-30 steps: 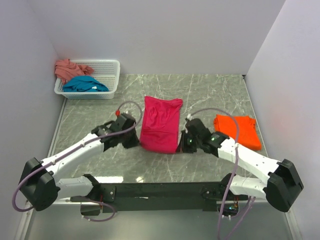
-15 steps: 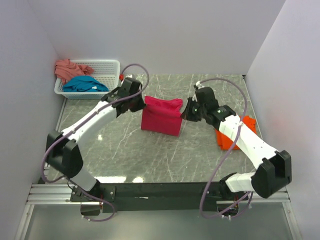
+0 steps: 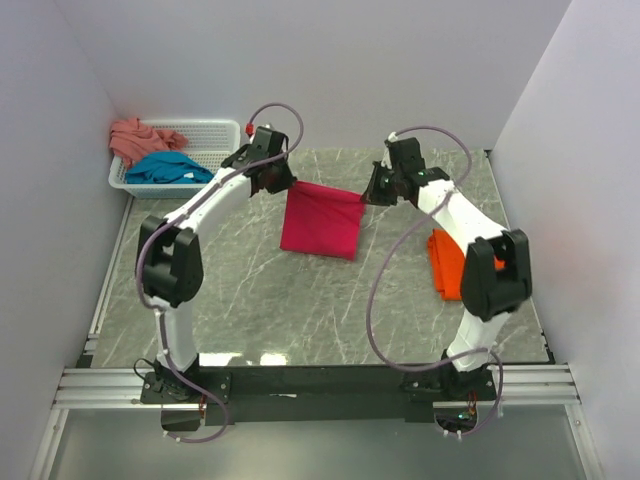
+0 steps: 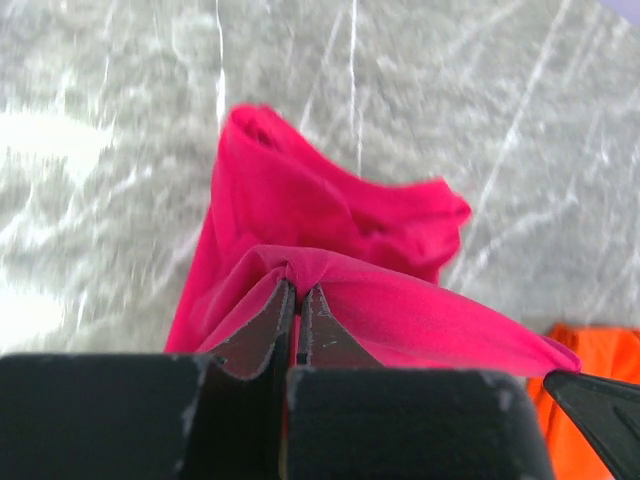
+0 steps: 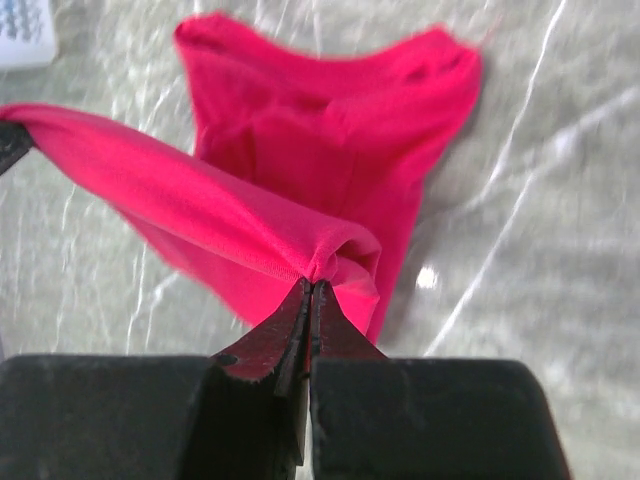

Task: Fold and stack the t-shirts
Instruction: Fold the tshirt

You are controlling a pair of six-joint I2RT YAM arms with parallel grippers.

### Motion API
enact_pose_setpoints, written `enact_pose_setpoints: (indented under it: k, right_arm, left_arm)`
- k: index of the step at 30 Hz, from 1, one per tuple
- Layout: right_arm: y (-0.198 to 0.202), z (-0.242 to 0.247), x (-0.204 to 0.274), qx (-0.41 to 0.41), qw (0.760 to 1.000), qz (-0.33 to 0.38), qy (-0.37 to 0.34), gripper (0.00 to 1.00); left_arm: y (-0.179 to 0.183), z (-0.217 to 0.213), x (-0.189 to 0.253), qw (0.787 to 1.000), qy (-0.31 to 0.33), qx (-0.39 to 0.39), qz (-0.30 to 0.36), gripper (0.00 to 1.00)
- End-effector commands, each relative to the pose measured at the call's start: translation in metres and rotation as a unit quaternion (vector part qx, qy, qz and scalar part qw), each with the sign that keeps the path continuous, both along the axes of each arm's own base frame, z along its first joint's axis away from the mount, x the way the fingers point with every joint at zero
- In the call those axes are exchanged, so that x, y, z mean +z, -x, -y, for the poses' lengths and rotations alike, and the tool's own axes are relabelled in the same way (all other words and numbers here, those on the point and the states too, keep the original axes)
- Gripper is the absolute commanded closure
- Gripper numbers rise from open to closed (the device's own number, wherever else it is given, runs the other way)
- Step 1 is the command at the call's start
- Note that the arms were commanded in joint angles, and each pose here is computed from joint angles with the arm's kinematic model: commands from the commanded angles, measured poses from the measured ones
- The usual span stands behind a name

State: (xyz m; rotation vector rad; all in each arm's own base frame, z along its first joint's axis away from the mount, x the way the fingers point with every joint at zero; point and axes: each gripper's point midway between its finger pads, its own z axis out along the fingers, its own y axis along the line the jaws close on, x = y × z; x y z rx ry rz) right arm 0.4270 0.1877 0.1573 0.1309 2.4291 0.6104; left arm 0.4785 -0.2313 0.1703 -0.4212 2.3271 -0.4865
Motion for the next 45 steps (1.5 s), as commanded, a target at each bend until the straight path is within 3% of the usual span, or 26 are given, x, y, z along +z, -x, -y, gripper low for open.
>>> enact_pose_setpoints:
  k: [1, 9, 12, 13, 14, 15, 16, 17, 18, 27, 34, 38, 45]
  right_arm:
    - [-0.035, 0.008, 0.003, -0.015, 1.0, 0.02, 0.004, 1.0]
    - [-0.088, 0.005, -0.038, -0.045, 0.999, 0.007, -0.002, 1.0]
    - [-0.1, 0.005, -0.053, -0.052, 0.999, -0.004, 0.005, 0.91]
    - [-0.103, 0.006, -0.056, -0.059, 0.998, -0.011, 0.004, 0.7]
    - [-0.109, 0.005, -0.054, -0.056, 0.998, -0.01, 0.002, 0.58]
    - [-0.108, 0.004, -0.054, -0.054, 0.998, -0.015, 0.002, 0.48]
    - [-0.109, 0.003, -0.05, -0.055, 0.998, -0.013, 0.0, 0.38]
    - [-0.109, 0.001, -0.044, -0.048, 0.999, -0.01, -0.006, 0.32]
    - [-0.106, 0.001, -0.043, -0.047, 0.999, -0.013, -0.004, 0.29]
    - [-0.041, 0.0, -0.063, -0.036, 0.998, -0.048, 0.001, 0.24]
    - [-0.021, -0.014, -0.097, -0.032, 0.996, -0.088, 0.013, 0.3]
    - [-0.019, -0.023, -0.109, -0.026, 0.995, -0.099, 0.024, 0.35]
    - [-0.013, -0.019, -0.126, -0.051, 0.989, -0.113, 0.076, 0.43]
  left_arm:
    - [-0.036, -0.009, 0.012, 0.999, -0.005, 0.014, 0.038, 0.99]
    - [-0.074, 0.004, -0.035, 0.999, -0.005, -0.022, 0.023, 0.99]
    - [-0.083, 0.01, -0.048, 0.999, -0.004, -0.033, 0.019, 0.94]
    - [-0.086, 0.01, -0.045, 0.999, -0.005, -0.034, 0.022, 0.76]
    - [-0.088, 0.01, -0.046, 0.999, -0.006, -0.034, 0.021, 0.63]
    - [-0.088, 0.011, -0.047, 0.999, -0.008, -0.035, 0.018, 0.51]
    - [-0.086, 0.009, -0.046, 0.999, -0.009, -0.034, 0.015, 0.32]
    - [-0.086, 0.009, -0.039, 0.999, -0.007, -0.033, 0.018, 0.21]
    - [-0.085, 0.009, -0.026, 0.999, -0.003, -0.034, 0.028, 0.01]
    - [-0.03, -0.016, 0.031, 0.998, 0.01, -0.011, 0.055, 0.01]
    - [0.028, -0.044, 0.014, 0.999, 0.009, 0.024, 0.02, 0.01]
    - [0.058, -0.043, 0.01, 0.999, 0.042, 0.018, 0.005, 0.01]
    - [0.077, -0.057, 0.002, 0.999, 0.023, 0.032, -0.012, 0.01]
